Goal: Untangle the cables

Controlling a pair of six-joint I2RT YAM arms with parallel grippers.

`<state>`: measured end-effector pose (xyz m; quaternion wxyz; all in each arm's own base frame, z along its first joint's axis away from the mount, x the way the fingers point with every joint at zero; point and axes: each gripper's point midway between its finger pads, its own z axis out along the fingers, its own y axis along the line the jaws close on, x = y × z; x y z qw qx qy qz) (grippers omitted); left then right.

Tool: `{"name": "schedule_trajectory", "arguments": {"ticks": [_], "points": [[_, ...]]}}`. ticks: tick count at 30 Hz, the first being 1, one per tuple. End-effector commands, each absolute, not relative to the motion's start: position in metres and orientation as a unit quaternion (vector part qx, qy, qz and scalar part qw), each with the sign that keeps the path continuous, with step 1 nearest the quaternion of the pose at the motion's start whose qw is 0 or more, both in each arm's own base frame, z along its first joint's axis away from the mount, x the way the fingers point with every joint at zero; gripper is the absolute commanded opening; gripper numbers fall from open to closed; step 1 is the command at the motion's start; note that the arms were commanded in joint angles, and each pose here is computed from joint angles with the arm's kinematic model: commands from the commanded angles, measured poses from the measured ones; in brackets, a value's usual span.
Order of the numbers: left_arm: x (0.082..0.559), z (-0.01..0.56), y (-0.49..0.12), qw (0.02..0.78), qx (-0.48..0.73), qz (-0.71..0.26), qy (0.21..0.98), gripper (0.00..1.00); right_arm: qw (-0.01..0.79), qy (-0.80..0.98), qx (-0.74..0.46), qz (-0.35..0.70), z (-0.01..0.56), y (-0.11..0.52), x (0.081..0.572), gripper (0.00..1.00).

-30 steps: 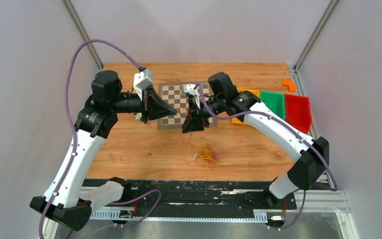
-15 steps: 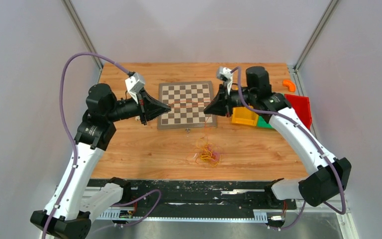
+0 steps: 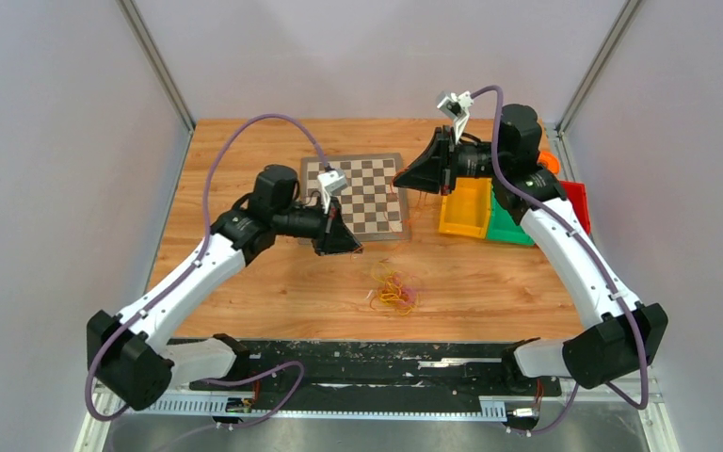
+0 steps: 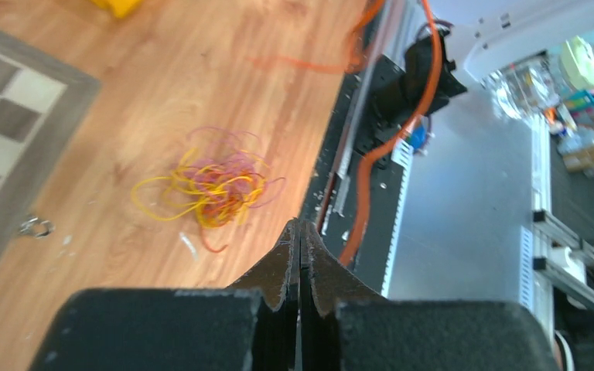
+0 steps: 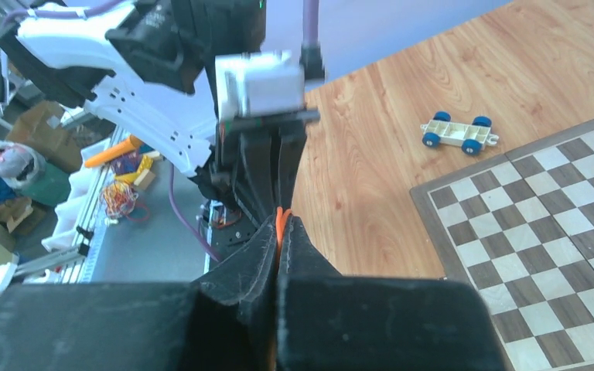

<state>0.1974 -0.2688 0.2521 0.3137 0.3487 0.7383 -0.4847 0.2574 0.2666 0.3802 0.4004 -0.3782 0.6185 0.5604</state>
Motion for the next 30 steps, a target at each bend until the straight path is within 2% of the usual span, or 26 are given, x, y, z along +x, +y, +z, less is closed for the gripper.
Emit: {"name": "schedule_trajectory", "arguments": {"ticks": [1, 3, 4, 5, 6, 7, 9, 11, 13, 17, 24, 30], "points": [[0.187, 0.268, -0.299, 0.292, 0.390, -0.501, 0.715, 0.00, 0.422, 0.597, -0.367, 0.576, 0.410, 0.260, 0.262, 0.00], [0.195, 0.273, -0.304, 0.292, 0.387, -0.498, 0.719, 0.01, 0.428, 0.604, -0.357, 0.570, 0.405, 0.251, 0.264, 0.00], [0.199, 0.282, -0.305, 0.302, 0.391, -0.496, 0.715, 0.07, 0.432, 0.609, -0.349, 0.566, 0.402, 0.245, 0.267, 0.00], [0.203, 0.282, -0.303, 0.304, 0.393, -0.490, 0.716, 0.29, 0.439, 0.613, -0.344, 0.560, 0.400, 0.237, 0.267, 0.00], [0.205, 0.288, -0.300, 0.312, 0.395, -0.489, 0.713, 0.41, 0.447, 0.617, -0.339, 0.552, 0.397, 0.228, 0.269, 0.00], [0.209, 0.295, -0.293, 0.324, 0.387, -0.488, 0.712, 0.63, 0.454, 0.625, -0.332, 0.542, 0.391, 0.218, 0.271, 0.00], [0.218, 0.304, -0.277, 0.352, 0.369, -0.477, 0.715, 0.82, 0.475, 0.646, -0.310, 0.512, 0.378, 0.192, 0.280, 0.00], [0.226, 0.308, -0.258, 0.379, 0.352, -0.460, 0.722, 0.95, 0.493, 0.663, -0.287, 0.485, 0.369, 0.171, 0.285, 0.00], [0.230, 0.308, -0.242, 0.405, 0.346, -0.432, 0.728, 0.99, 0.513, 0.701, -0.235, 0.437, 0.357, 0.128, 0.302, 0.00], [0.228, 0.302, -0.225, 0.435, 0.340, -0.391, 0.737, 1.00, 0.543, 0.761, -0.178, 0.307, 0.340, 0.046, 0.332, 0.00], [0.223, 0.296, -0.221, 0.442, 0.328, -0.392, 0.737, 1.00, 0.516, 0.853, -0.078, 0.027, 0.308, -0.114, 0.365, 0.00], [0.225, 0.295, -0.222, 0.440, 0.328, -0.392, 0.738, 1.00, 0.458, 0.885, -0.049, -0.065, 0.287, -0.168, 0.369, 0.00]]}}
